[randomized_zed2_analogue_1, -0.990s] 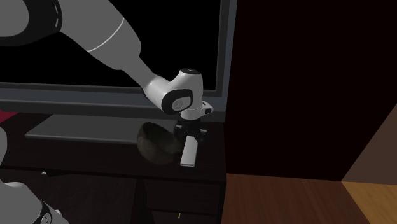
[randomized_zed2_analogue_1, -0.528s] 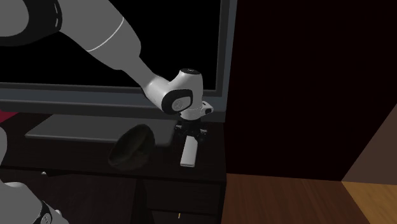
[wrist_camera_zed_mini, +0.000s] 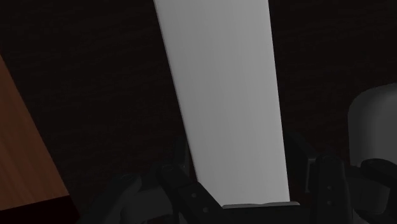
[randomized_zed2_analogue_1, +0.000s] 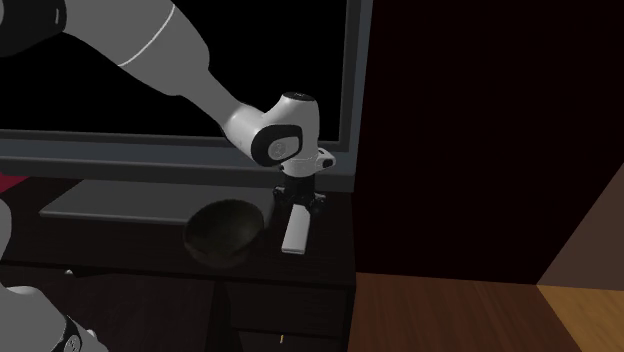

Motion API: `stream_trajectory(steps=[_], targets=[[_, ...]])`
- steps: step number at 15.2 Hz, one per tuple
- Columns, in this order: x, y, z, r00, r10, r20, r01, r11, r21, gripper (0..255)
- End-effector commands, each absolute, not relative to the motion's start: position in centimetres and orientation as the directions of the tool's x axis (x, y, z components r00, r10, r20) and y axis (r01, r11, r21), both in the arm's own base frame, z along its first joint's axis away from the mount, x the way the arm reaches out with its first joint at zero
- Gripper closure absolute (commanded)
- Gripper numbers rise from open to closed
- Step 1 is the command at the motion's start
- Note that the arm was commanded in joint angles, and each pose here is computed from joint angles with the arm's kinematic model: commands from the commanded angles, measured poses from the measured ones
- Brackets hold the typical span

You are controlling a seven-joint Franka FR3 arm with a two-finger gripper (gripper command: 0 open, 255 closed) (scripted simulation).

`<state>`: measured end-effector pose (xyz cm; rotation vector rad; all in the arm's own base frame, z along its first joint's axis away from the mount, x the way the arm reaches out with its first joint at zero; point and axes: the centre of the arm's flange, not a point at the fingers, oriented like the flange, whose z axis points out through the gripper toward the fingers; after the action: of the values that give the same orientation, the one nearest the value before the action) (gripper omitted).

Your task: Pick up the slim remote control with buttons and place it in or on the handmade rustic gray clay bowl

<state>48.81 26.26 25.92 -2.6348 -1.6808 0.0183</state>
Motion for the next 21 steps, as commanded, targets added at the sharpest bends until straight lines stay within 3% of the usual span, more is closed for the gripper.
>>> stream_trajectory(steps=[1,21], targets=[[48.8,26.4,27.1,0.421,0.907,-0.001,0.907,-0.421,-0.02,255],[48.8,26.4,37.6,0.421,0.907,-0.001,0.907,-0.421,-0.02,255]])
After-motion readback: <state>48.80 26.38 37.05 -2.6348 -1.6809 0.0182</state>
